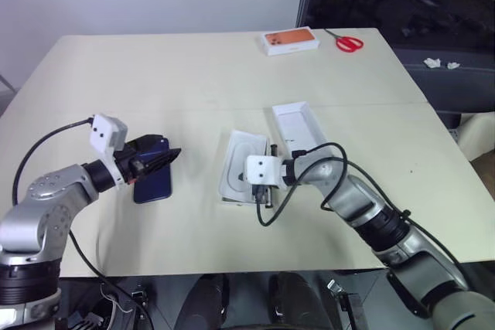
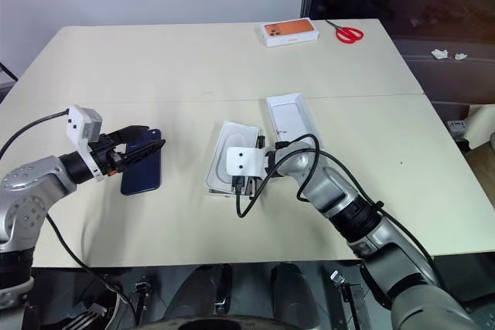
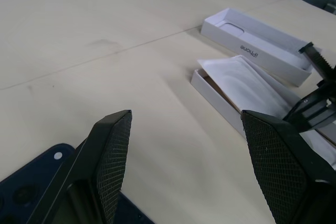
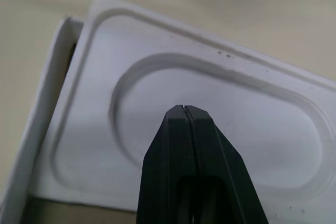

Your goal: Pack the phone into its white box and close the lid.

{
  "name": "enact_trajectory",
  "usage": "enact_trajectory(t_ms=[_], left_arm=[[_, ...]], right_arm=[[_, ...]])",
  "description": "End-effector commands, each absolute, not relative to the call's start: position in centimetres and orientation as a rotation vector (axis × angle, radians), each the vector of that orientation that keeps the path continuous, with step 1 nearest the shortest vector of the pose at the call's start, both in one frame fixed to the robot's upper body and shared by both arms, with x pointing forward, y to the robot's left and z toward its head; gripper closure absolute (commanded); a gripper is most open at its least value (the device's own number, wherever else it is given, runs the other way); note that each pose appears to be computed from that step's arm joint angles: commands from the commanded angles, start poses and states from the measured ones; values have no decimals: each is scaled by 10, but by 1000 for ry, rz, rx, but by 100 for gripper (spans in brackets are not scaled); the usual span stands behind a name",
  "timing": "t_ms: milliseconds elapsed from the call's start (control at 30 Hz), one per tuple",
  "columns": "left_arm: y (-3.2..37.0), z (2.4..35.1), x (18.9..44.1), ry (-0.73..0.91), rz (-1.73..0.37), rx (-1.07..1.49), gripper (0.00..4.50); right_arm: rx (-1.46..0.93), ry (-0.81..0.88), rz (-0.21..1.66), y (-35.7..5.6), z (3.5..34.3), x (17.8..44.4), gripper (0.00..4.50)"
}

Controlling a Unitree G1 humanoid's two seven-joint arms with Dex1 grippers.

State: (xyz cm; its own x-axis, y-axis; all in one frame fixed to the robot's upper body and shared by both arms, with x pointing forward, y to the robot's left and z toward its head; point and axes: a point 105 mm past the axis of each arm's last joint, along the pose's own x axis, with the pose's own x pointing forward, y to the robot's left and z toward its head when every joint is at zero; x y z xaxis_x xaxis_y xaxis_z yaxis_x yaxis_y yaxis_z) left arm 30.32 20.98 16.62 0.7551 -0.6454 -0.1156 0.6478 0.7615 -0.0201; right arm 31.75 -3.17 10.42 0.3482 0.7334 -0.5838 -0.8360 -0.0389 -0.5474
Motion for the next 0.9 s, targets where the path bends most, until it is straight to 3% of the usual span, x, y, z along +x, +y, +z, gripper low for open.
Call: enact_trajectory(t_ms=[33, 500, 700, 900], left_arm=[[210, 180, 305, 70, -700, 61, 100], [208, 182, 310, 59, -685, 65, 100], [208, 180, 313, 58, -670, 66, 100], [206, 181, 314, 49, -671, 62, 100]], right_arm=[[-1070, 112, 1313, -33, 108, 311, 447], [-1233, 152, 1353, -58, 111, 310, 447], [-1101, 30, 1306, -36, 131, 317, 447], [-1121, -10, 1219, -38, 141, 335, 447]])
